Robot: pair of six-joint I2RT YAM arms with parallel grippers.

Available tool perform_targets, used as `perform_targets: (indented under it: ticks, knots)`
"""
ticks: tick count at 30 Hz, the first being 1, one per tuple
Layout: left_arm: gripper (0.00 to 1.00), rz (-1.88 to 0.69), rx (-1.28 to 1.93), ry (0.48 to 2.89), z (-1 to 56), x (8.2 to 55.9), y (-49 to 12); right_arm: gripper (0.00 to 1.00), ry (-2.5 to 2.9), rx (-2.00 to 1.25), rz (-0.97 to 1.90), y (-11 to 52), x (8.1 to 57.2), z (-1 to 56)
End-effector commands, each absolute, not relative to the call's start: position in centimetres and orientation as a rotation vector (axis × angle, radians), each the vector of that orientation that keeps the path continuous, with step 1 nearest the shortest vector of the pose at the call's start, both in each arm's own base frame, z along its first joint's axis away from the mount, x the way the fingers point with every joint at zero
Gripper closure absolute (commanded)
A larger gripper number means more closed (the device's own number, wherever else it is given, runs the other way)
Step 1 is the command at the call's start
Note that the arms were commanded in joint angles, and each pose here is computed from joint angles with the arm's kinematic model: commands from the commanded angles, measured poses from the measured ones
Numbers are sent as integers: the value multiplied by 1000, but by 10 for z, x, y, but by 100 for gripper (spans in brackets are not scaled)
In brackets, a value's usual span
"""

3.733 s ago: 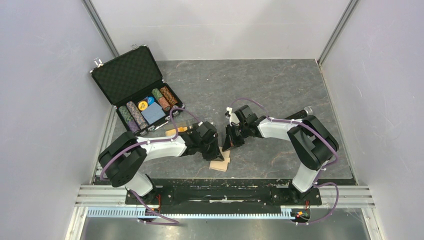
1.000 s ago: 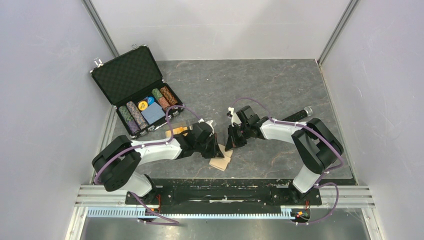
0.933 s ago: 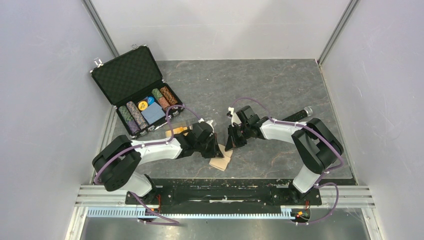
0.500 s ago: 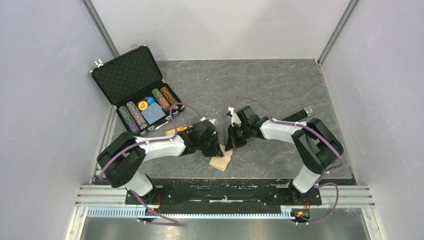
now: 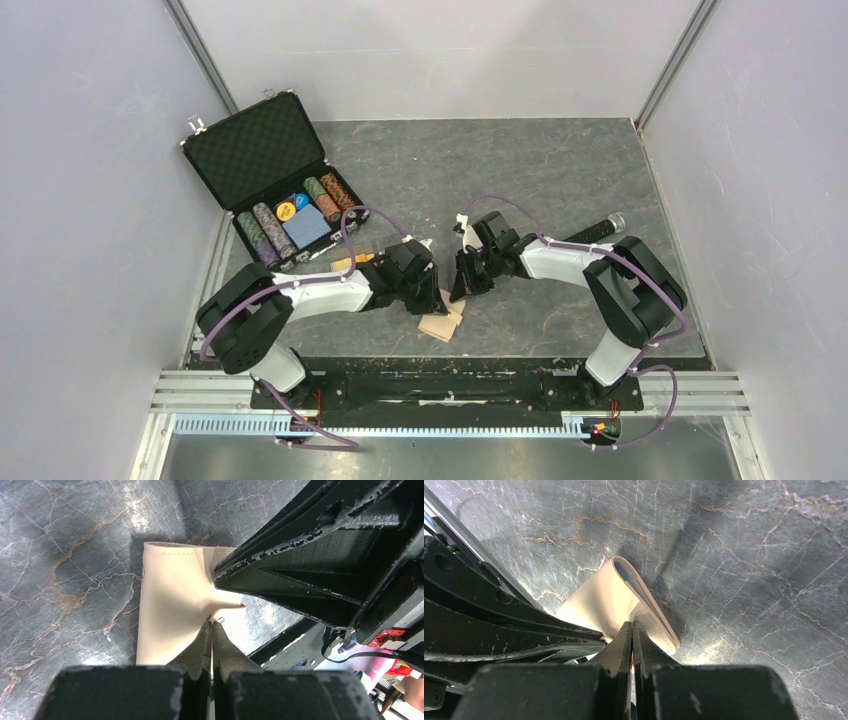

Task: Put the credit cards into the card holder
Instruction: Close the card holder at the center of the board.

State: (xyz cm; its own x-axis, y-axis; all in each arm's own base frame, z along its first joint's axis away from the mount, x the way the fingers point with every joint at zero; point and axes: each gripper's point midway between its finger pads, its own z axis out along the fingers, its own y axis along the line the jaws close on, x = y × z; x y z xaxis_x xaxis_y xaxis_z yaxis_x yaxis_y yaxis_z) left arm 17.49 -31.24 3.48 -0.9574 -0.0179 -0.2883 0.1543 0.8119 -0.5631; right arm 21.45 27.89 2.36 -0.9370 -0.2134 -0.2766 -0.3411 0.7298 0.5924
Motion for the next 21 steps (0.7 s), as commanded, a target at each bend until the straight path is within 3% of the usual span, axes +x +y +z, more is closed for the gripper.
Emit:
perform_targets:
  ticks: [1, 9, 21]
  knots:
    - [98, -889, 140, 2680, 46, 176, -314, 100, 2761, -461, 907, 267, 214, 19]
    - [98, -830, 103, 2715, 32, 174, -305, 100, 2750, -461, 905, 267, 216, 22]
    - [98, -742, 48, 2772, 19, 174, -299, 92, 2665, -484, 964, 274, 219, 52]
